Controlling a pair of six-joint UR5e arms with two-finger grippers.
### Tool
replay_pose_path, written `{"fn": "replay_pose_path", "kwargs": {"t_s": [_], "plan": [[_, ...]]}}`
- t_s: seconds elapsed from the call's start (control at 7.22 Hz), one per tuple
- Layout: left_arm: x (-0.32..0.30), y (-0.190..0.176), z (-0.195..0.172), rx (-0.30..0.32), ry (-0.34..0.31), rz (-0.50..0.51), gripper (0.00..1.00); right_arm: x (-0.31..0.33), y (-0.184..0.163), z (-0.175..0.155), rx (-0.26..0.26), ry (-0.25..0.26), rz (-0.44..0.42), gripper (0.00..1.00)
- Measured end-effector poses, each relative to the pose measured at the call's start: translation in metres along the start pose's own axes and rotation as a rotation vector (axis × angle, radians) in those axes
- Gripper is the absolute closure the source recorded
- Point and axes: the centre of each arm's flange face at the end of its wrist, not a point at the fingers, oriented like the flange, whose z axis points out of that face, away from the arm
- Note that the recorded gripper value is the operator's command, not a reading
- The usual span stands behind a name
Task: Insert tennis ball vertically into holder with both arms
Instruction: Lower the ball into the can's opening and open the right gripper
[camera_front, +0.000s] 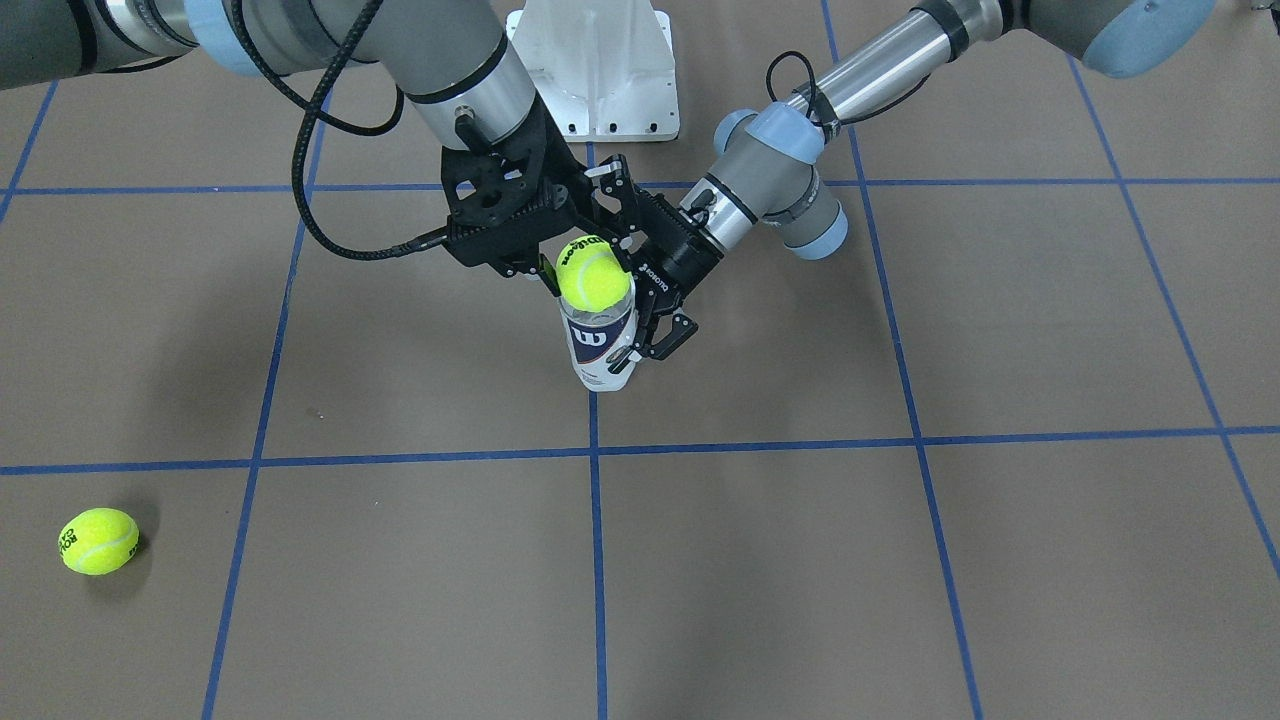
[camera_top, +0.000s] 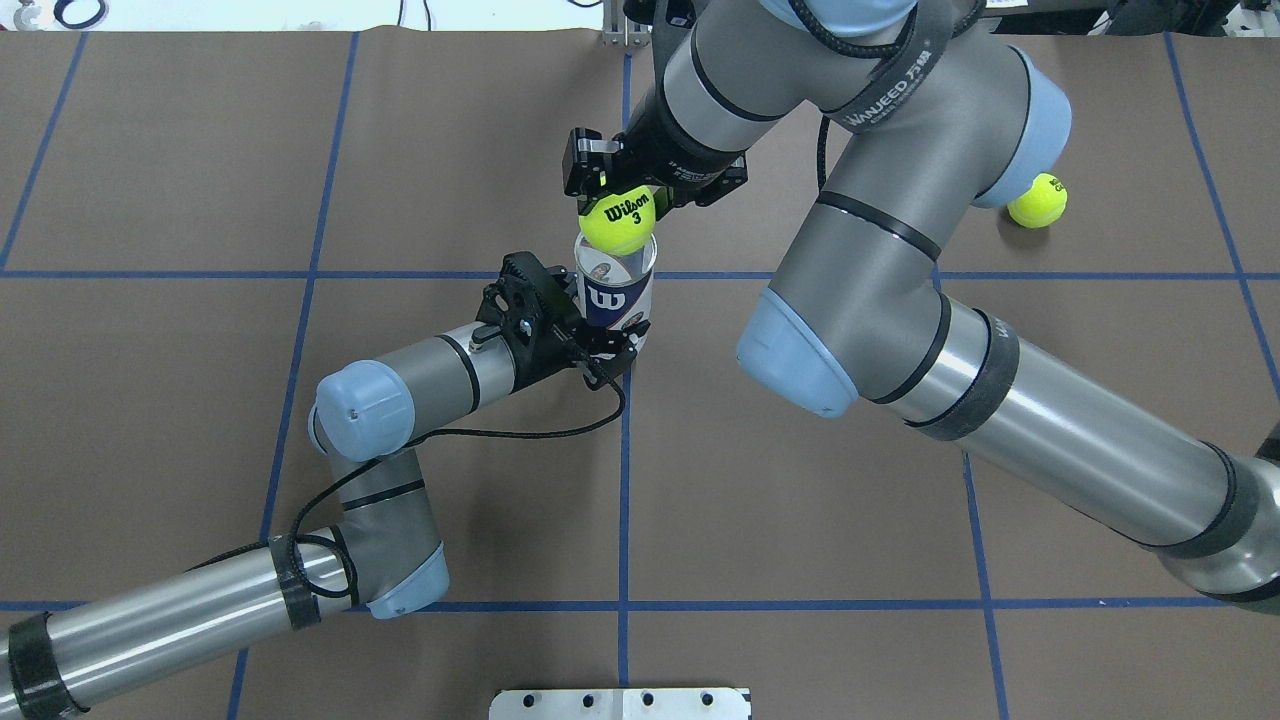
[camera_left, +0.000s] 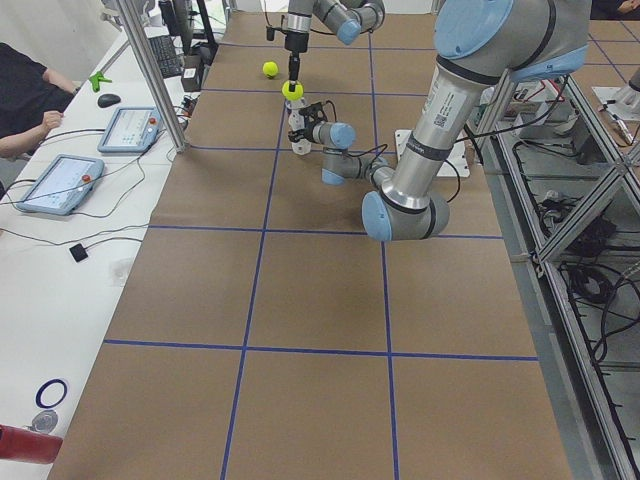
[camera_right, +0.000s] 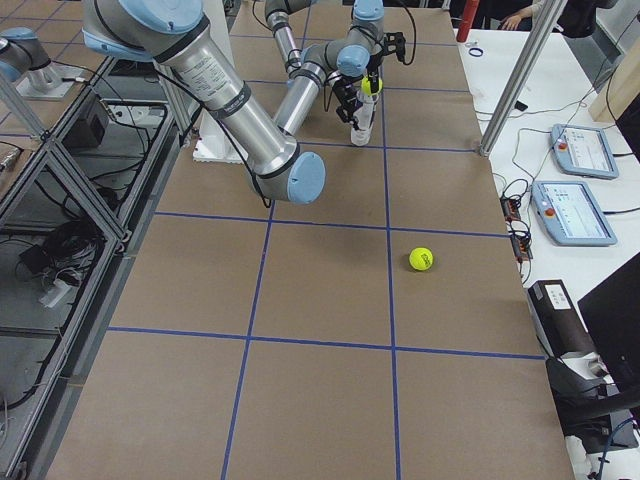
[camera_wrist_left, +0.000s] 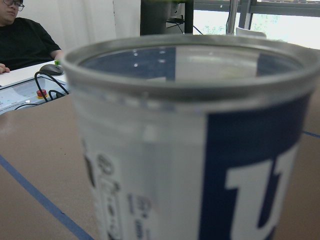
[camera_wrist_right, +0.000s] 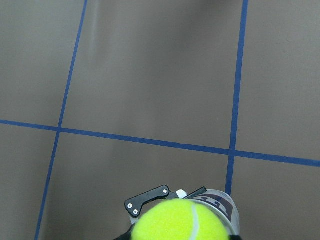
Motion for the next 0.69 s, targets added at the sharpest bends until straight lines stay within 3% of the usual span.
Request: {"fn": "replay_pose_path", "kwargs": {"t_s": [0.14,0.28,0.69], "plan": [[-0.001,0.000,0.000,0.000,-0.001,0.000,0.25,-0.001,0.001,0.002,-0.001,0.002,0.000,0.16],[-0.001,0.000,0.000,0.001,-0.001,0.000,0.25,-0.003,0.005,0.006,0.003,0.008,-0.004,0.03],[-0.002,-0.001,0.000,0.001,-0.003,0.001,0.25,-0.008,0.012,0.011,0.020,0.016,-0.015,0.02]]}}
